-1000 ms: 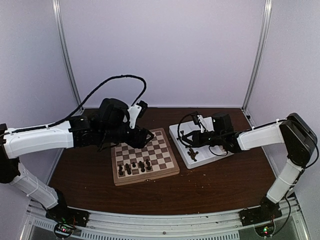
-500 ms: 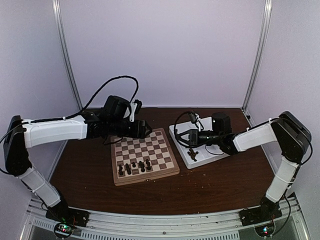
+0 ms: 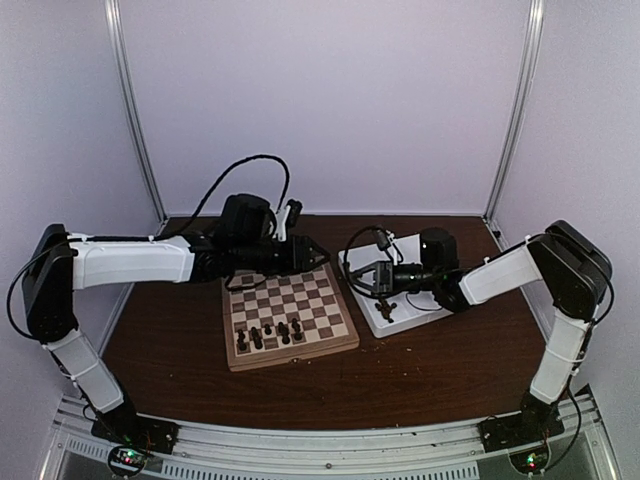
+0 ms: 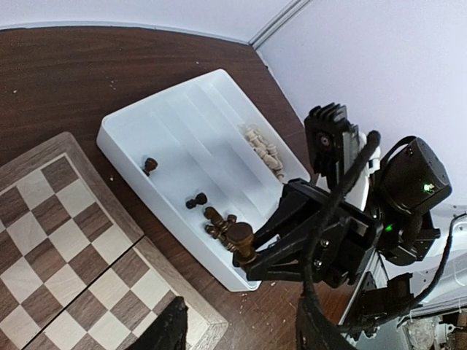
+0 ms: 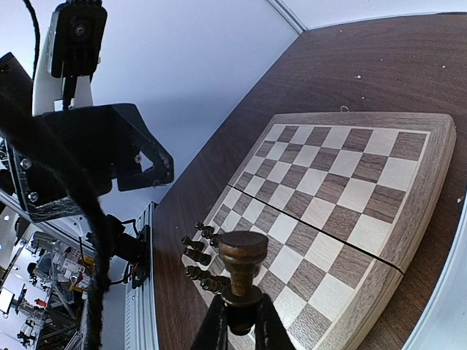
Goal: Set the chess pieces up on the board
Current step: Place the chess piece on the chessboard.
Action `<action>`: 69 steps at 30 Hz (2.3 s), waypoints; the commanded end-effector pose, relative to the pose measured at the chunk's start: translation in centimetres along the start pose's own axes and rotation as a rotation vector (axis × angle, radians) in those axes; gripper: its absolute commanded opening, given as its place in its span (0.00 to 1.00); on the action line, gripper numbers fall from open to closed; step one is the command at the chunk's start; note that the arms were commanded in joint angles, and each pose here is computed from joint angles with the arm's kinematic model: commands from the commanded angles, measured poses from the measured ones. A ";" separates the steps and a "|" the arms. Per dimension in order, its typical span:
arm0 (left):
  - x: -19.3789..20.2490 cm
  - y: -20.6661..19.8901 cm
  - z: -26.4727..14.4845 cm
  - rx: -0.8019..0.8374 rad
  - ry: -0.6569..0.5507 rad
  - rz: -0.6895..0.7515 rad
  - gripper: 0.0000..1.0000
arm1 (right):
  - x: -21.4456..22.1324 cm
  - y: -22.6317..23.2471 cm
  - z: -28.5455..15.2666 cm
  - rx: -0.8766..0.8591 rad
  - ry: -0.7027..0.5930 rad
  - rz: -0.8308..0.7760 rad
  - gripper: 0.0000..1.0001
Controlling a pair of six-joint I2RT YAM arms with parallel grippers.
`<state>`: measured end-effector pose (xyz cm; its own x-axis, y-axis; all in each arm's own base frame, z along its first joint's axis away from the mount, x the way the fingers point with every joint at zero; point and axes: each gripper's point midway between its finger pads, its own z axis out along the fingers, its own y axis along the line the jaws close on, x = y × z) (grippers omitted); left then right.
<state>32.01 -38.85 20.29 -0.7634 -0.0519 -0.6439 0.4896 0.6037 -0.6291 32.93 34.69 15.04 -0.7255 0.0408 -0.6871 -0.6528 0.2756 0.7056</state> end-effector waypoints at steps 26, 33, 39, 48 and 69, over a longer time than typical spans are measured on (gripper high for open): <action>-0.8 -2.4 4.4 0.184 0.019 -0.070 0.43 | -0.6 2.8 1.2 -0.097 0.009 -0.059 0.05; -0.7 -2.7 4.9 0.197 0.031 -0.071 0.41 | -0.4 2.9 1.4 -0.102 0.019 -0.061 0.05; -0.5 -2.6 5.0 0.198 0.035 -0.073 0.35 | -0.3 3.0 1.5 -0.104 0.026 -0.063 0.05; -0.5 -2.7 5.0 0.202 0.034 -0.064 0.19 | -0.1 3.1 1.7 -0.103 0.035 -0.068 0.06; -0.2 -1.7 4.0 0.114 0.054 0.014 0.07 | -0.2 2.7 1.0 -0.040 0.018 -0.105 0.66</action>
<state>32.85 -43.06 17.14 -0.8251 -0.0070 -0.5649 0.4825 0.5112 -0.7112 31.53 36.50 15.76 -0.6986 -0.0138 -0.7154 -0.6990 0.2271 0.6781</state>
